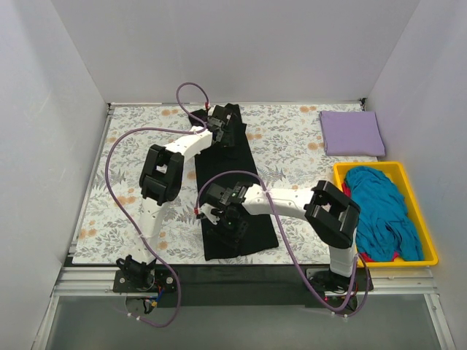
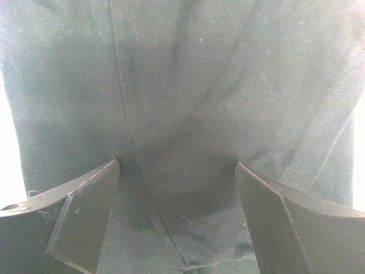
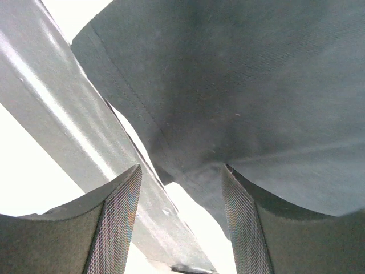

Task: Fold and stack the t-shirts
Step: Fold the tshirt

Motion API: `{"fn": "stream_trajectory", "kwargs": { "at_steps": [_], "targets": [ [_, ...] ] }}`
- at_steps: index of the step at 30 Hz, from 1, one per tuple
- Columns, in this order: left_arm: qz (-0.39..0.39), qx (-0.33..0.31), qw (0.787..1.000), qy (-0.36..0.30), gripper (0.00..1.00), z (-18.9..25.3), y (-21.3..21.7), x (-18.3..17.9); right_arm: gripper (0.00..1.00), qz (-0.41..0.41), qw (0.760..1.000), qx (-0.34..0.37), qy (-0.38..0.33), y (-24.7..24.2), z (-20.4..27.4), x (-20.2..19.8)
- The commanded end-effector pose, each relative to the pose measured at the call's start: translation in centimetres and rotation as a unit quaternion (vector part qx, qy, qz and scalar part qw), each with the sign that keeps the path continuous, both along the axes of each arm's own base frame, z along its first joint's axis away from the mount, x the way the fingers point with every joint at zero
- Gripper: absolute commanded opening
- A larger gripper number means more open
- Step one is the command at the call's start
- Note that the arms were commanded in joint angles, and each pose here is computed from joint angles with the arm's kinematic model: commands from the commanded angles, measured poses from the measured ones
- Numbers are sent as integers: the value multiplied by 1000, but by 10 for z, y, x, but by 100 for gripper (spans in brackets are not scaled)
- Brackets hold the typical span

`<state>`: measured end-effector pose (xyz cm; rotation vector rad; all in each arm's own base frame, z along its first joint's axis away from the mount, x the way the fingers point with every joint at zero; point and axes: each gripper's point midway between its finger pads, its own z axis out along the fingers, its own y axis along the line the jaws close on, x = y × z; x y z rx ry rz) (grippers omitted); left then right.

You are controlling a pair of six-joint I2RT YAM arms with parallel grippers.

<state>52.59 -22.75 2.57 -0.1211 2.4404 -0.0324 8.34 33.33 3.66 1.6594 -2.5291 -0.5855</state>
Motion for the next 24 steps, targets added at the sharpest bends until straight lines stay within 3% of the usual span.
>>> {"fn": "stream_trajectory", "kwargs": {
  "at_steps": [1,6,12,17,21,22,24],
  "targets": [
    [-14,-32,999,-38,82,44,-9,7,65,-22,995,68,-74,19,58,37],
    [5,-63,989,-131,89,131,-9,25,65,-105,976,132,-140,9,118,104],
    [47,-78,978,-187,90,195,22,22,63,-248,935,185,-175,-40,159,203],
    [53,-58,982,-171,90,191,52,-18,58,-398,868,248,-160,-70,158,296],
    [25,-72,987,-143,90,179,61,-71,50,-452,829,293,-150,-78,145,356],
    [10,-65,992,-110,90,150,63,-91,50,-460,821,302,-153,-81,144,370],
    [-12,-68,992,-110,89,147,62,-108,50,-481,807,312,-143,-78,126,396]
  ]
}}
